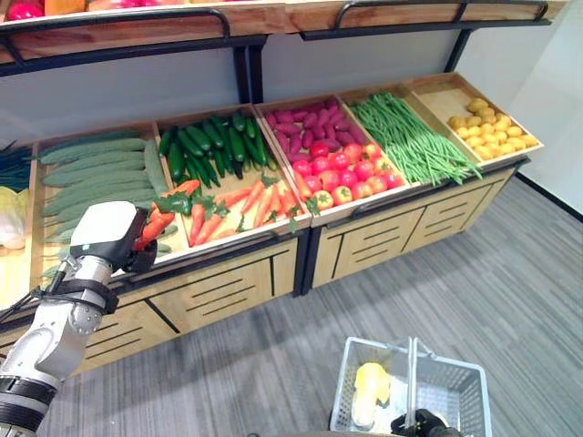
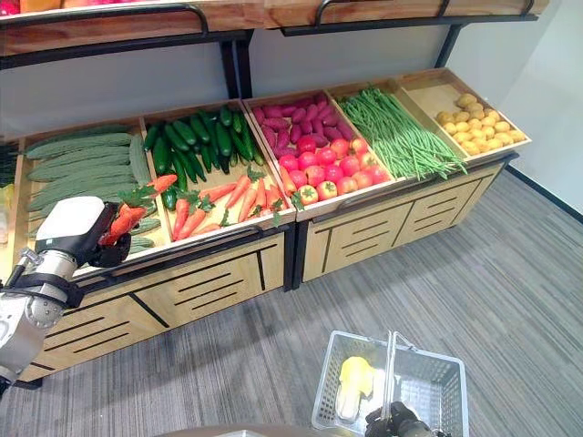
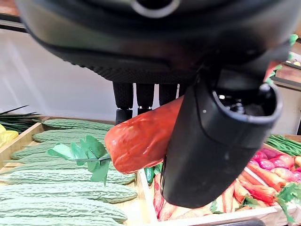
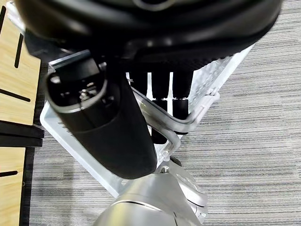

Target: Get the vegetables into the basket

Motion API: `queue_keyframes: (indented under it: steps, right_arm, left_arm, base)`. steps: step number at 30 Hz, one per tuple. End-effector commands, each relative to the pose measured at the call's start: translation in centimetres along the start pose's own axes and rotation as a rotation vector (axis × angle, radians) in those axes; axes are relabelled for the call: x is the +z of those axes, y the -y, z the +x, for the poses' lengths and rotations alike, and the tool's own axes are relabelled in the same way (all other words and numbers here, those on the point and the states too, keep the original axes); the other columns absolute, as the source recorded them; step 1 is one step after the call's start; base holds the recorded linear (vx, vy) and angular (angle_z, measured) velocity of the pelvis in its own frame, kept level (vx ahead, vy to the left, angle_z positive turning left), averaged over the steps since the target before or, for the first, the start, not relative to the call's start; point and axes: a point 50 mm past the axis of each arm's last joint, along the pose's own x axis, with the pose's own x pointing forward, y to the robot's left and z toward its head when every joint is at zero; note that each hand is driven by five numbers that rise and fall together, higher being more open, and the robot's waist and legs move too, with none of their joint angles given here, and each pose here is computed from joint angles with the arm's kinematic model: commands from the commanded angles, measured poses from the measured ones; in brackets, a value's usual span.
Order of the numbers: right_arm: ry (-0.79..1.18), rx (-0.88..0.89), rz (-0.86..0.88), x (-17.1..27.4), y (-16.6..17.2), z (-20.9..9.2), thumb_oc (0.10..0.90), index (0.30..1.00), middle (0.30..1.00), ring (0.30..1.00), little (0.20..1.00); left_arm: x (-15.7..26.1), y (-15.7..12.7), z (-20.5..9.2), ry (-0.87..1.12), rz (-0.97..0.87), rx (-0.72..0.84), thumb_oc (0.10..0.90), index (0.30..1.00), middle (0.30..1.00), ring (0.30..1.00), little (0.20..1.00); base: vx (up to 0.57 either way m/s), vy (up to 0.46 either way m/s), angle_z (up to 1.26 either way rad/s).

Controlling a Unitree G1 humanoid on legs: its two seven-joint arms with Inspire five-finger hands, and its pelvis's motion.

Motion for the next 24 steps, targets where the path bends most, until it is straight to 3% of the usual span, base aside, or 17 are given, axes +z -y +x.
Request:
queue_keyframes:
  steps: [1,13,24]
  right_arm:
    - [-0.033,-0.016,-0.055,-0.8,1.1,-0.1,0.400,0.300,0.300,0.300,0.300]
    - [-0.034,-0.052,0.001,-1.4,1.8,-0.3,0.400,0.300,0.300,0.300,0.300]
    - [0.025,-0.037,-0.042,0.5,1.0,0.0,0.400,0.300,0.300,0.300,0.300]
  left_arm:
    - [2.4,-7.1,1.7,0.120,0.030,0.293,0.400,0.300,0.300,0.300,0.300]
    - [4.1,-7.5,2.9,0.179,0.016,0.299,0.400,0.300,0.300,0.300,0.300]
    - [2.0,-6.4,1.6,0.089,-0.049,0.276,0.400,0.300,0.300,0.300,0.300]
  base:
    - [-0.06,0.106,0.07]
    - [-0.09,0.165,-0.06]
    - [-0.02,0.035,-0.69]
